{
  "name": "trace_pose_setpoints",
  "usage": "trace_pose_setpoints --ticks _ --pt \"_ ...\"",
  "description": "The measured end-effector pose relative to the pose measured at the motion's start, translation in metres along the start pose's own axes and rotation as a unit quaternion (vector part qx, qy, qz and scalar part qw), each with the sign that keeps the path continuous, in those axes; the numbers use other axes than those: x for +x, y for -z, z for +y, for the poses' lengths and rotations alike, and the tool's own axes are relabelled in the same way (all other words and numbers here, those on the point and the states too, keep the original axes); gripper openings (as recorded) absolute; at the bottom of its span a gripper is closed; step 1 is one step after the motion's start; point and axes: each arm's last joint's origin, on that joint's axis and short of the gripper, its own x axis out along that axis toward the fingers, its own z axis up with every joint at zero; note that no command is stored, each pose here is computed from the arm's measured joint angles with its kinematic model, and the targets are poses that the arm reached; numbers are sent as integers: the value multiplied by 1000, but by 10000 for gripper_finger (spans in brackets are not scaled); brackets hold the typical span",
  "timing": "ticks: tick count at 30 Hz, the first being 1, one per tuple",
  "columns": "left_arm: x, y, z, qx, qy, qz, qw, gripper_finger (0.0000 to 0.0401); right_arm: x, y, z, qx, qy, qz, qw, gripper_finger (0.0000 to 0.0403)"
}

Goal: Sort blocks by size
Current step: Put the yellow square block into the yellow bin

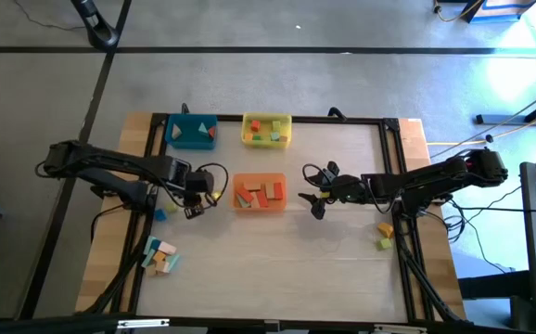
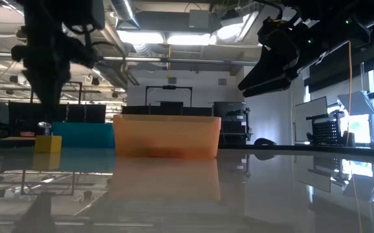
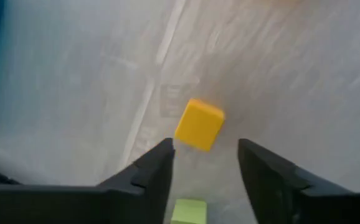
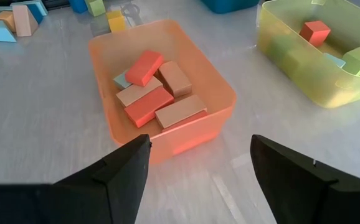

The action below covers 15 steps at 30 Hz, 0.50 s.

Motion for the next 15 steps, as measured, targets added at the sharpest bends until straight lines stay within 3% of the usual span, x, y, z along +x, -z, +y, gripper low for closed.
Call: trace_pose_setpoints --ticks 6,10,15 --pt "17 8 3 11 -4 16 1000 225 0 0 0 0 0 0 1000 276" --pt "25 8 2 48 -2 2 999 230 0 0 0 0 0 -1 1000 276" --pt "30 7 3 47 -4 12 999 223 0 0 0 0 0 -1 1000 276"
